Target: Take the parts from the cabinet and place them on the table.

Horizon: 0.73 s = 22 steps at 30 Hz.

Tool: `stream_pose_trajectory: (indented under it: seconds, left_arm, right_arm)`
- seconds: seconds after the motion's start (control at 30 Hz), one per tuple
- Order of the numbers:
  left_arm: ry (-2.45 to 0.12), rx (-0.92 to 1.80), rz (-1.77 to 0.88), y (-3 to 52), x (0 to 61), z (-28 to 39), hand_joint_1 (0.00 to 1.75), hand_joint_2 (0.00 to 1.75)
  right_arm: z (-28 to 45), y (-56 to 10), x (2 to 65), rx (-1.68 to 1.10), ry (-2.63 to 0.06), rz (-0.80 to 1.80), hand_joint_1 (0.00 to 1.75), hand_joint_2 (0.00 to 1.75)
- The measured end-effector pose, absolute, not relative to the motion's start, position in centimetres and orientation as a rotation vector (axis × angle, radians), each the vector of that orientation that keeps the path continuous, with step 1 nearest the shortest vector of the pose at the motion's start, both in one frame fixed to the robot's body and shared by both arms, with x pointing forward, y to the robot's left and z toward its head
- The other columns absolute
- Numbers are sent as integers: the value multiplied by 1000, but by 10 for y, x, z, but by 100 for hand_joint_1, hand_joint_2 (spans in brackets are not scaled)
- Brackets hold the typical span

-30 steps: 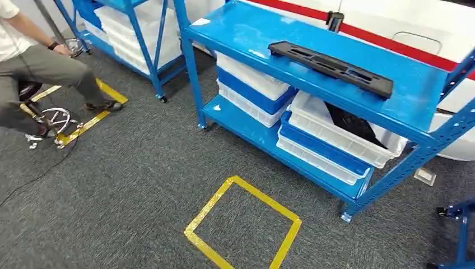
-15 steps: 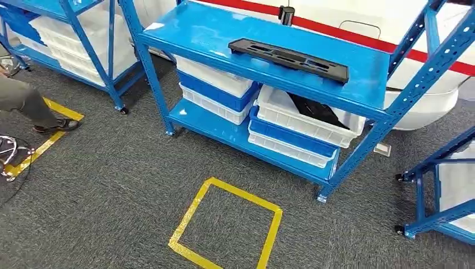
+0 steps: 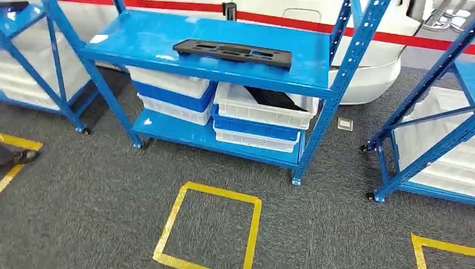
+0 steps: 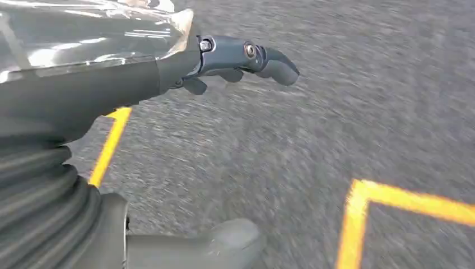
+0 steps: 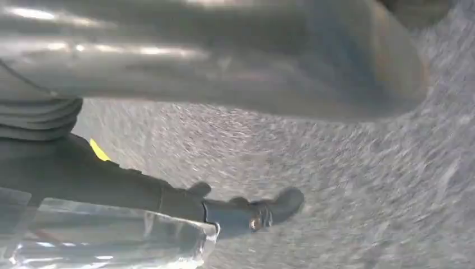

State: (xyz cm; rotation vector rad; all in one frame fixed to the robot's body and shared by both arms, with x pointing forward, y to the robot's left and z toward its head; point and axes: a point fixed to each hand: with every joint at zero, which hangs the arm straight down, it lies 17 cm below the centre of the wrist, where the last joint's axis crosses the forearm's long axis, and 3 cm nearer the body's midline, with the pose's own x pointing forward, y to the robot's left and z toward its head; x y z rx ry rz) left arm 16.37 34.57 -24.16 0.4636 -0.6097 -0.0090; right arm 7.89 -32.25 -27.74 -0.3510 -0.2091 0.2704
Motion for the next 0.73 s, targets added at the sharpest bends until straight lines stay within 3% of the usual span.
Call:
stream_pose_trajectory:
  seconds: [0.1, 0.13, 0.73]
  left_arm:
    - [-594, 456, -8, 345, 157, -244, 0, 175]
    - [-590, 455, -8, 346, 155, -245, 0, 175]
    - [-575, 435, -4, 341, 155, -247, 0, 175]
  right_arm:
    - [-277, -326, 78, -368, -189, 277, 0, 0]
    - [-277, -326, 76, -370, -182, 279, 0, 175]
    - [-277, -330, 73, -385, -155, 304, 0, 175]
